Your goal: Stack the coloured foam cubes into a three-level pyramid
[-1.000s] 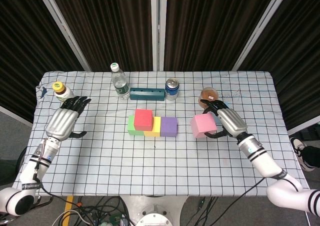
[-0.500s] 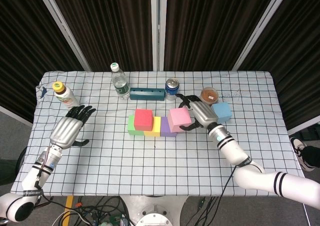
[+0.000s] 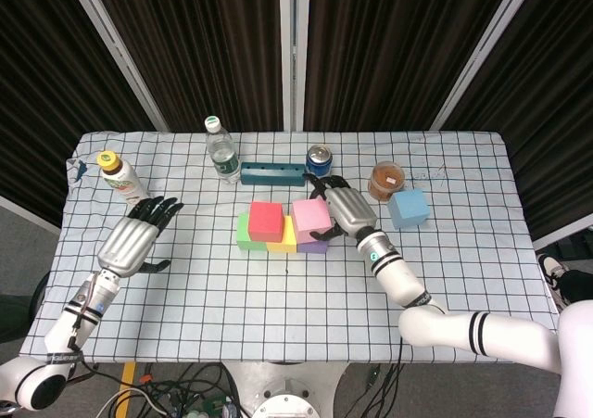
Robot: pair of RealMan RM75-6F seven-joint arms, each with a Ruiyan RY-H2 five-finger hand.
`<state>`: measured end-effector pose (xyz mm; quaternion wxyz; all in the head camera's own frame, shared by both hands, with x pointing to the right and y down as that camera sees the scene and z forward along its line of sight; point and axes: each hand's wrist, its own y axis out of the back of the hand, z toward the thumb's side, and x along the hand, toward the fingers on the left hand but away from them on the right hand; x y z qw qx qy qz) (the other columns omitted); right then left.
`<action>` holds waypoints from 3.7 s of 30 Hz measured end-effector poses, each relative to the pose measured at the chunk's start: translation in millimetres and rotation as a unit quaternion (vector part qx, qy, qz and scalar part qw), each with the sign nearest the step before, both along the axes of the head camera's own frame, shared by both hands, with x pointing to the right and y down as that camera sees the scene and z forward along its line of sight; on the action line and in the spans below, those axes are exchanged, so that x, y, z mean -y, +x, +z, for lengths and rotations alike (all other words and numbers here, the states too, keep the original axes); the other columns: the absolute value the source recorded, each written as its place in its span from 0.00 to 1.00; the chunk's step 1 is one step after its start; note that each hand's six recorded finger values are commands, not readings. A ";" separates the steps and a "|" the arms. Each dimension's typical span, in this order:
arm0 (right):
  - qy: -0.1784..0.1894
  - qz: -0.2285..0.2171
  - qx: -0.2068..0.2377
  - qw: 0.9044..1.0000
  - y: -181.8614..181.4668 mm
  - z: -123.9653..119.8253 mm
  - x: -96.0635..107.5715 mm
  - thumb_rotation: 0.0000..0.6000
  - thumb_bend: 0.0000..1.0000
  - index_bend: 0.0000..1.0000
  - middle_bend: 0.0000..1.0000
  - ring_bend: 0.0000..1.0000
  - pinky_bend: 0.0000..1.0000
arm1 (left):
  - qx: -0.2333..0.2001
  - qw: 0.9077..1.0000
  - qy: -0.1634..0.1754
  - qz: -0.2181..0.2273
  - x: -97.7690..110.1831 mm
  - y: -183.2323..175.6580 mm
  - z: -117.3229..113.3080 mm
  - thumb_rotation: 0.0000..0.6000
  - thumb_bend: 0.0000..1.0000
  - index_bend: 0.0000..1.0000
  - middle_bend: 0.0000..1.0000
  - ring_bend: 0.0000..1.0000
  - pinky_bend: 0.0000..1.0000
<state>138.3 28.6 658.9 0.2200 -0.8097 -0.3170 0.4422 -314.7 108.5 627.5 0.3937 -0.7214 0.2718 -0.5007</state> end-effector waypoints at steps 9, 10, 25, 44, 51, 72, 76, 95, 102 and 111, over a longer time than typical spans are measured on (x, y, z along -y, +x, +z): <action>0.004 0.001 -0.012 1.000 -10.1 11.6 -4.0 1.00 0.13 0.00 0.34 0.06 0.00 | -0.006 1.000 -0.005 -0.003 -0.3 -3.4 2.0 1.00 0.13 0.06 0.04 0.02 0.09; 0.003 0.000 -0.012 1.000 -11.0 12.4 -4.7 1.00 0.12 0.00 0.32 0.05 0.00 | -0.006 1.000 -0.005 -0.004 -0.2 -3.8 2.1 1.00 0.13 0.06 0.04 0.02 0.09; 0.008 -0.014 -0.018 1.000 1.9 5.7 -8.4 1.00 0.09 0.00 0.22 0.02 0.00 | -0.010 1.000 -0.004 -0.012 0.5 -8.7 -0.9 1.00 0.13 0.06 0.04 0.02 0.09; 0.022 -0.004 -0.012 1.000 -3.4 6.5 -8.0 1.00 0.12 0.00 0.41 0.05 0.00 | -0.017 1.000 -0.003 -0.013 0.8 -10.2 -6.0 1.00 0.13 0.06 0.04 0.02 0.09; 0.020 0.006 -0.017 1.000 -5.2 7.9 -9.8 1.00 0.12 0.00 0.41 0.05 0.00 | -0.019 1.000 -0.004 -0.014 -0.2 -11.6 -6.0 1.00 0.13 0.06 0.04 0.02 0.09; 0.012 0.016 -0.025 0.999 -16.4 10.3 -13.1 1.00 0.12 0.00 0.41 0.05 0.00 | -0.023 1.000 -0.007 -0.016 -2.6 -18.0 -4.9 1.00 0.13 0.06 0.04 0.02 0.09; 0.013 0.016 -0.026 0.999 -17.6 11.5 -13.0 1.00 0.12 0.00 0.41 0.05 0.00 | -0.024 1.000 -0.008 -0.017 -2.6 -19.2 -4.7 1.00 0.13 0.06 0.04 0.02 0.09; 0.009 0.016 -0.030 0.999 -21.3 14.9 -15.0 1.00 0.11 0.00 0.36 0.05 0.00 | -0.024 0.999 -0.011 -0.020 -4.0 -23.1 -3.3 1.00 0.13 0.06 0.04 0.02 0.09; 0.006 0.015 -0.030 0.999 -21.4 15.7 -16.7 1.00 0.10 0.00 0.27 0.05 0.00 | -0.024 0.999 -0.010 -0.019 -4.0 -23.2 -3.2 1.00 0.13 0.06 0.04 0.02 0.09; 0.005 0.016 -0.026 1.000 -20.6 14.3 -16.8 1.00 0.10 0.00 0.24 0.05 0.00 | -0.025 0.999 -0.008 -0.018 -3.0 -22.4 -3.8 1.00 0.13 0.06 0.04 0.02 0.09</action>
